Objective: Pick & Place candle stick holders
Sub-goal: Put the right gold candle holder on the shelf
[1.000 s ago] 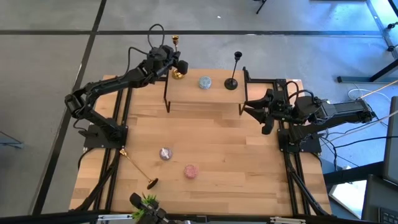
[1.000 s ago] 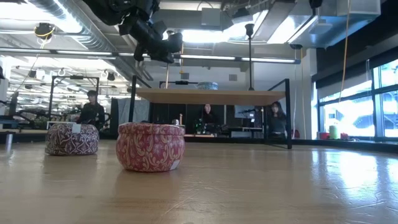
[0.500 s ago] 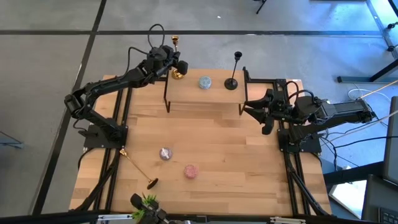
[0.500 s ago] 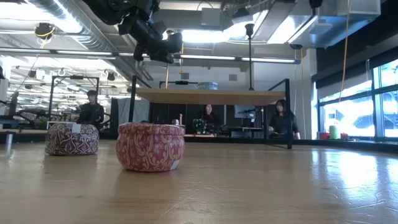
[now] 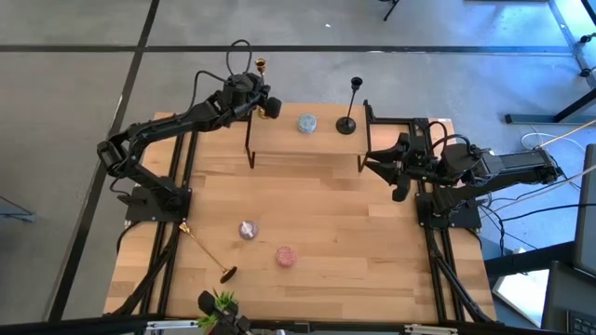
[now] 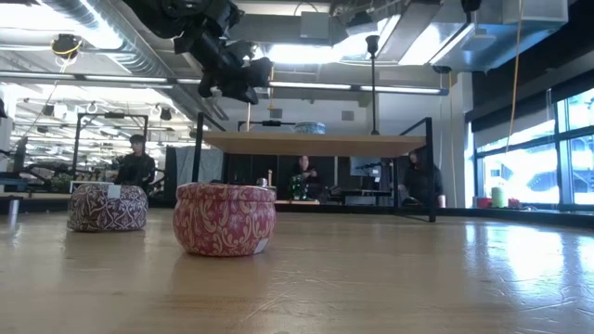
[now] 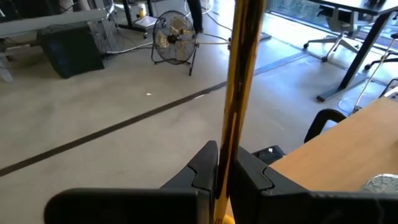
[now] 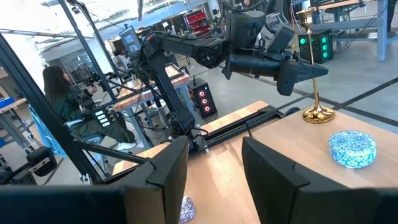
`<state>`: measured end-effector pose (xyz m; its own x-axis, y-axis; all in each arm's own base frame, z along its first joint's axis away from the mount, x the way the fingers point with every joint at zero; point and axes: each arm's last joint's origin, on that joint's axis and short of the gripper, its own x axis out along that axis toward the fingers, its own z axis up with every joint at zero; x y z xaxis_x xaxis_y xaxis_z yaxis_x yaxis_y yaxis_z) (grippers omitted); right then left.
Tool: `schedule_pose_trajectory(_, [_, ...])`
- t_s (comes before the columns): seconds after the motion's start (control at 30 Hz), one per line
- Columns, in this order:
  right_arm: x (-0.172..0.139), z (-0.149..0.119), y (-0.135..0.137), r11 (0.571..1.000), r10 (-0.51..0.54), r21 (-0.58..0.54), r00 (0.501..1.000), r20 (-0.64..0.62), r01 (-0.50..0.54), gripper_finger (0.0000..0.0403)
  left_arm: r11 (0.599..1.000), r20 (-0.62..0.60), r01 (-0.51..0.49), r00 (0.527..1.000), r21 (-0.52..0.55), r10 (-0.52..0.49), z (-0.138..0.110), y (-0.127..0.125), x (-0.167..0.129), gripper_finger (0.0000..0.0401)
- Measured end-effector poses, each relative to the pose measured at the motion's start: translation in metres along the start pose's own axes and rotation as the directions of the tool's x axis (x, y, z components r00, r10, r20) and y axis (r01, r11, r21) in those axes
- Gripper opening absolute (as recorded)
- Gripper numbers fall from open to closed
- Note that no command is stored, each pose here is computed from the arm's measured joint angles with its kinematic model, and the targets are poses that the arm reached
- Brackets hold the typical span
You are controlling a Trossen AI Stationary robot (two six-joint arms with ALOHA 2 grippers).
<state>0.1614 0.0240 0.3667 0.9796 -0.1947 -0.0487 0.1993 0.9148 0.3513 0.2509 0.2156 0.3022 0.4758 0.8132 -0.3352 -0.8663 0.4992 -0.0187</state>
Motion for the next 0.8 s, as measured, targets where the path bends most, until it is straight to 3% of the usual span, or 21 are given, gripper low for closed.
schedule_pose_trajectory(0.8, [0.0002,-0.0003,-0.0007,1.0,-0.005,-0.002,1.0,-0.003,0.005,0.0156,1.0,0.01,-0.004,1.0,-0.025,0.004,0.0019,-0.0012,-0.0031,0.0027])
